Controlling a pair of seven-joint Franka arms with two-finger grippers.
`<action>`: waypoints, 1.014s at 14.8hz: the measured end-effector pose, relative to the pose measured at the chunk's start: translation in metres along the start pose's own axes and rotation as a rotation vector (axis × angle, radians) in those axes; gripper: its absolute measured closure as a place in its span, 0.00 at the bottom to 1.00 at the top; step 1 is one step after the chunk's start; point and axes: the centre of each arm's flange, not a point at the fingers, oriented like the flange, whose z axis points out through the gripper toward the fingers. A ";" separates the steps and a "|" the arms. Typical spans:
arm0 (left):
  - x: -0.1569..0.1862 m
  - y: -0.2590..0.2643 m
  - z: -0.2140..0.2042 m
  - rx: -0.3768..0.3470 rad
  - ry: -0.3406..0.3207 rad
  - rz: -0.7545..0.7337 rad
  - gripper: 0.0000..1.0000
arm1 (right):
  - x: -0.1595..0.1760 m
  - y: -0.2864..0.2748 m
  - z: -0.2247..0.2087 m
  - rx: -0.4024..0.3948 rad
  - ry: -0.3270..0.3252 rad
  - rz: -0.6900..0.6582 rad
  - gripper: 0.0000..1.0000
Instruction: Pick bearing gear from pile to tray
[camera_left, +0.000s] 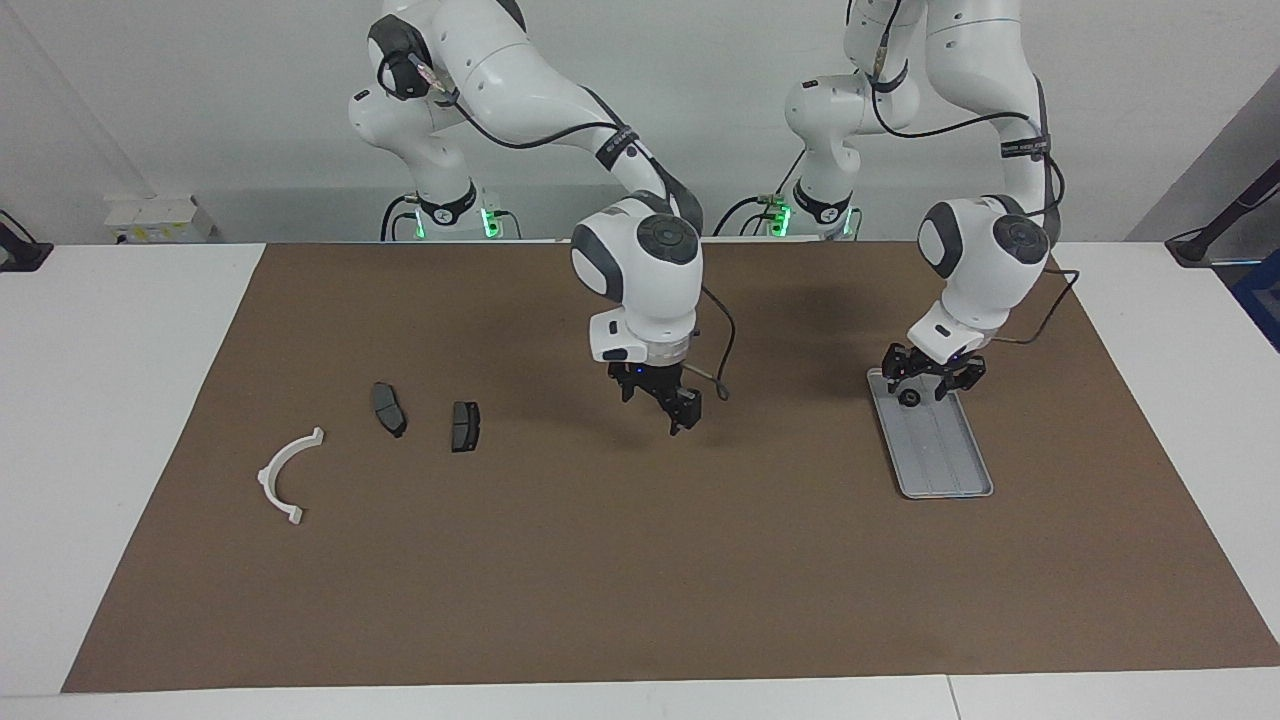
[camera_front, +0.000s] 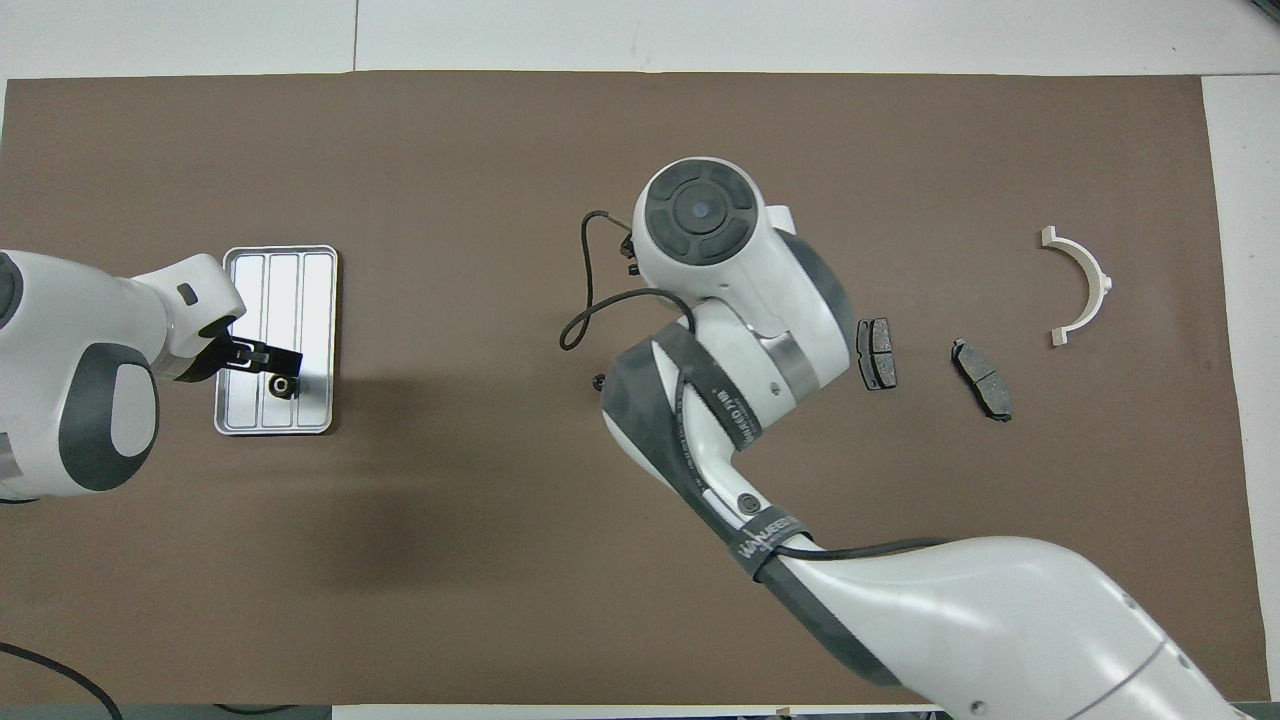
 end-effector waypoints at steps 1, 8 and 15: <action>0.009 0.030 -0.008 0.000 0.014 -0.051 0.10 | 0.020 0.016 -0.017 -0.003 -0.007 -0.047 0.00; -0.007 0.263 -0.012 0.004 0.047 -0.270 0.08 | 0.136 0.130 -0.075 -0.029 -0.030 -0.467 0.00; -0.023 0.361 0.036 -0.004 0.026 -0.306 0.10 | 0.196 0.201 -0.088 -0.033 -0.033 -0.654 0.00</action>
